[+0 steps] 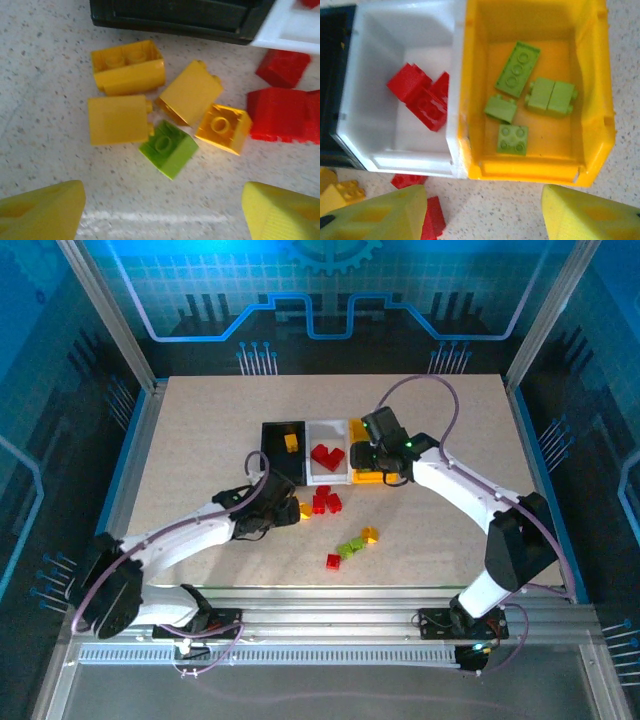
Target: Sort the legos into containers by color
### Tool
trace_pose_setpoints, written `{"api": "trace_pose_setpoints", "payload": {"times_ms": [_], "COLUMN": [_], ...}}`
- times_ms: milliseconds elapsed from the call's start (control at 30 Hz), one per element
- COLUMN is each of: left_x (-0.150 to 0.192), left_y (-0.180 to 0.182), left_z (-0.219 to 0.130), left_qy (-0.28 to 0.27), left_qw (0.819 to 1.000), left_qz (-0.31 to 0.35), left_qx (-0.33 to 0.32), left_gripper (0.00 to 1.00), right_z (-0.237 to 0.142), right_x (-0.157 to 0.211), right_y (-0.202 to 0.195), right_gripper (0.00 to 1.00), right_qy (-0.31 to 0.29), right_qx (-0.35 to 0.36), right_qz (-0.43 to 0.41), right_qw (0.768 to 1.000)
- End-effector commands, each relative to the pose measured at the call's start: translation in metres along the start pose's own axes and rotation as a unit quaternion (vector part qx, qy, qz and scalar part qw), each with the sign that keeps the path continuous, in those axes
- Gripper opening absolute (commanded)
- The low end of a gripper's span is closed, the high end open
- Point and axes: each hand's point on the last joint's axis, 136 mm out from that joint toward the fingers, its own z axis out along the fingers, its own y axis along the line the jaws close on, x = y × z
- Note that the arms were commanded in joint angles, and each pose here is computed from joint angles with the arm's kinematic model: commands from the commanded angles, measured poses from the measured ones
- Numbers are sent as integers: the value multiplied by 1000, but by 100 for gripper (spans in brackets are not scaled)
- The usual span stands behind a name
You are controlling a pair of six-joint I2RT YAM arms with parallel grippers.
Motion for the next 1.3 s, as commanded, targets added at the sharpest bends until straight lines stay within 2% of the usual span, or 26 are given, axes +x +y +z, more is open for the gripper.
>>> {"api": "trace_pose_setpoints", "payload": {"times_ms": [0, 233, 533, 733, 1000, 1100, 1267], "left_x": [-23, -34, -26, -14, 16, 24, 37], "left_y": [12, 33, 19, 20, 41, 45, 41], "left_z": [7, 26, 47, 63, 57, 51, 36], "left_qy": [-32, -33, -16, 11, 37, 43, 50], "left_qw": [999, 997, 999, 999, 998, 998, 998], "left_qz": [7, -23, -20, -19, -31, -36, -36], "left_qx": [-38, -67, -21, -28, -39, -31, -5], "left_gripper": [80, 74, 74, 61, 53, 59, 60], "right_z": [-6, -7, -6, -7, -3, 2, 7], "right_x": [-1, 5, 3, 2, 1, 2, 5], "right_y": [1, -4, -6, -6, -8, -8, -7], "right_gripper": [63, 63, 63, 63, 63, 63, 63], "right_qy": [-11, -11, -14, -16, -15, -11, -4], "right_qx": [-9, -4, -8, -7, -8, -9, -9], "right_qz": [10, 9, 18, 18, 24, 26, 27], "right_qw": [1000, 1000, 1000, 1000, 1000, 1000, 1000]}}
